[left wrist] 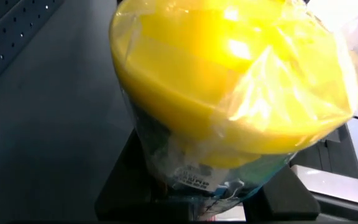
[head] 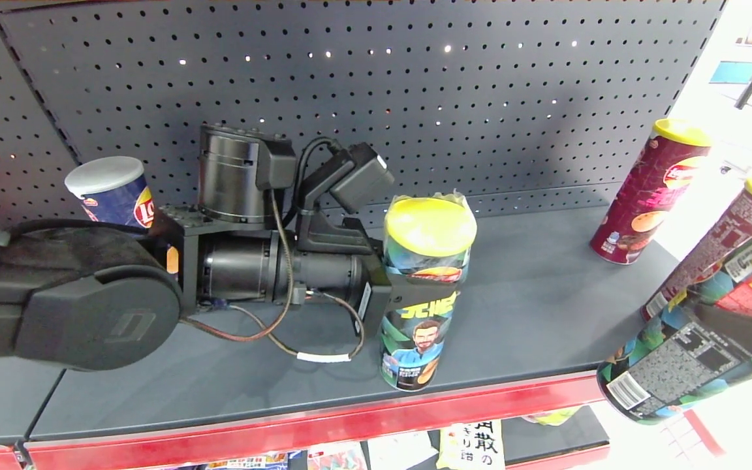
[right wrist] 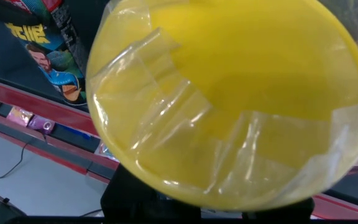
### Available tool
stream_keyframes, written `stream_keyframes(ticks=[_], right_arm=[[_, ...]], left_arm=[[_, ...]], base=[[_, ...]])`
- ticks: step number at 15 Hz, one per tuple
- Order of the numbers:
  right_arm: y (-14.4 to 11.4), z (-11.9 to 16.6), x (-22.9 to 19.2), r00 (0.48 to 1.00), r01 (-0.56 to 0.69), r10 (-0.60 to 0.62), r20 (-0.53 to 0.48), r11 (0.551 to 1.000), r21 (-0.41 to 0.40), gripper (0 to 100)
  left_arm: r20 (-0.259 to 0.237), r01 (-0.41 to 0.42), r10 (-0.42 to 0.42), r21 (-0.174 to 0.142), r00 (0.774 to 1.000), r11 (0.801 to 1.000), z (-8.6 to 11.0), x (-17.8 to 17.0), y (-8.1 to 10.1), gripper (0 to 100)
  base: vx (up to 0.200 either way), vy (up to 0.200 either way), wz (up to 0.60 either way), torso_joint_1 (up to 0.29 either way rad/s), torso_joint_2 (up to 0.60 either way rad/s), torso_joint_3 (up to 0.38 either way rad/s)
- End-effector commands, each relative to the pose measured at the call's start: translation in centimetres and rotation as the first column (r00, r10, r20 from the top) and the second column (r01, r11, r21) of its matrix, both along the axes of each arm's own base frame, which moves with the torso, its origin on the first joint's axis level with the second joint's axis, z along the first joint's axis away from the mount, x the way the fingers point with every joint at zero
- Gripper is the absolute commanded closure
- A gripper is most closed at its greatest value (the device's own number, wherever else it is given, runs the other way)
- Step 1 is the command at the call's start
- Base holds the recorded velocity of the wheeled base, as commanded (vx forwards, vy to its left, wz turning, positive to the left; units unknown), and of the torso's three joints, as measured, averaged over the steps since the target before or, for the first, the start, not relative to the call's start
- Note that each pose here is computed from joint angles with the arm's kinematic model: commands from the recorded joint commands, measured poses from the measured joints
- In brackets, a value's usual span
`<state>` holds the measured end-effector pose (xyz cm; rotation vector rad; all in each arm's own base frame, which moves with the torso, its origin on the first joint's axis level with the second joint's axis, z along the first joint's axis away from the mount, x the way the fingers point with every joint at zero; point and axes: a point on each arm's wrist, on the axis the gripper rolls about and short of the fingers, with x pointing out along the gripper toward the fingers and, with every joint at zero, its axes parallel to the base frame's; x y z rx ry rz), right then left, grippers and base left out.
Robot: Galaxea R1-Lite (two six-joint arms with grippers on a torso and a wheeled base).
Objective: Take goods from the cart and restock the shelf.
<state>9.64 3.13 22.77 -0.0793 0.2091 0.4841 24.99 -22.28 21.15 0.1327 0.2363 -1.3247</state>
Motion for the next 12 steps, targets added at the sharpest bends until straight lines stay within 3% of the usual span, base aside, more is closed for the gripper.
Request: stream_keyframes(ticks=[1,7,8,12], right_arm=[[0.01,0.0,0.02,1.0,-0.001,0.001,0.0,1.0,-0.001,100],[0.0,0.09,-0.08,1.0,-0.003,0.003,0.007,1.0,-0.002,100],[-0.01,0.09,-0.12,1.0,-0.003,0.003,0.006,1.0,0.0,100],[0.1,0.6,0.22,1.0,-0.006,0.006,0.014,1.0,0.001,100]], left_arm=[[0.005,-0.001,0.001,-0.005,1.0,1.0,0.35,-0.63,0.58,100],[0.003,-0.013,0.013,0.002,1.0,1.0,0.14,-0.65,0.56,100],[0.006,-0.017,0.017,0.001,1.0,1.0,0.14,-0.64,0.57,0],[0.007,-0.019,0.019,-0.002,1.0,1.0,0.1,-0.83,0.72,0]], base=[[0.0,0.0,0.0,0.0,0.0,0.0],[0.0,0.0,0.0,0.0,0.0,0.0],[0.0,0.0,0.0,0.0,0.0,0.0],[0.0,0.0,0.0,0.0,0.0,0.0]])
